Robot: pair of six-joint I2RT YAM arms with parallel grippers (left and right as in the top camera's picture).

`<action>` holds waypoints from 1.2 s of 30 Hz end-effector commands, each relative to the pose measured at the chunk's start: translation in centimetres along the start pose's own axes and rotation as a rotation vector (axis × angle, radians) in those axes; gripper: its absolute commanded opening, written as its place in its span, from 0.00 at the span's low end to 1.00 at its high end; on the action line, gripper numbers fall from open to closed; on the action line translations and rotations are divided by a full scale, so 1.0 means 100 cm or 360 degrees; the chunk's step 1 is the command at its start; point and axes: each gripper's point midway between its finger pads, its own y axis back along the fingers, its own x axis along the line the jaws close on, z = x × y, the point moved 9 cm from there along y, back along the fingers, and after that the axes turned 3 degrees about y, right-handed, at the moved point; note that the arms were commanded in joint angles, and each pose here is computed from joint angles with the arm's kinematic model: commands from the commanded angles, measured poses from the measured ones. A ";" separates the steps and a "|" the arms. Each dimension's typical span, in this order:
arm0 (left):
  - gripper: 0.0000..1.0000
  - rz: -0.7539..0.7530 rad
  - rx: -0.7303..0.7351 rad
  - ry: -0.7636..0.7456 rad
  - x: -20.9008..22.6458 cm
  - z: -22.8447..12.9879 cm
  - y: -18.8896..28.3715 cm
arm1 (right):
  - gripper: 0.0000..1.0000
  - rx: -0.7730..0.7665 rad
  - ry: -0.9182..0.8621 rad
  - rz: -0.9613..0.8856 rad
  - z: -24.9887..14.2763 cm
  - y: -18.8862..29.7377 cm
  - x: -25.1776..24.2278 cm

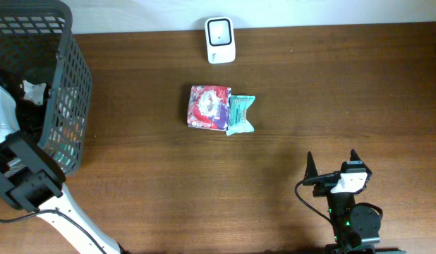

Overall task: Scan the item barcode
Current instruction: 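Reach left gripper into basket and grasp white Pantene tube, then carry Pantene tube past scanner and place right of packets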

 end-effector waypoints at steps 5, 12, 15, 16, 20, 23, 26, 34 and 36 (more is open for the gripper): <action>0.00 0.0099 -0.0104 0.0243 0.005 0.014 0.022 | 0.99 0.0013 -0.0001 -0.0017 -0.003 0.000 -0.001; 0.00 0.0030 -0.0666 0.0611 -0.017 0.047 0.165 | 0.99 0.0013 -0.0001 -0.0017 -0.003 0.000 -0.001; 0.00 -0.0278 -0.1061 0.0650 -0.047 0.051 0.239 | 0.99 0.0013 -0.0001 -0.0017 -0.003 0.000 -0.001; 0.00 -0.0387 -0.1179 0.0663 -0.058 0.048 0.263 | 0.99 0.0013 -0.0001 -0.0017 -0.003 0.000 -0.001; 0.00 -0.0850 -0.1362 0.0803 -0.093 0.031 0.326 | 0.99 0.0013 -0.0001 -0.0017 -0.003 0.000 -0.001; 0.00 -0.1142 -0.1281 0.0559 -0.135 0.027 0.338 | 0.99 0.0013 -0.0001 -0.0017 -0.003 0.000 -0.001; 0.00 -0.1279 -0.1022 0.0416 -0.203 0.027 0.319 | 0.99 0.0013 -0.0001 -0.0017 -0.003 0.000 -0.001; 0.00 -0.0615 -0.0698 0.0182 -0.399 -0.007 0.230 | 0.99 0.0013 -0.0001 -0.0017 -0.003 0.000 -0.001; 0.00 -0.0533 -0.0611 0.0038 -0.450 -0.021 0.195 | 0.99 0.0013 -0.0001 -0.0017 -0.003 0.000 -0.001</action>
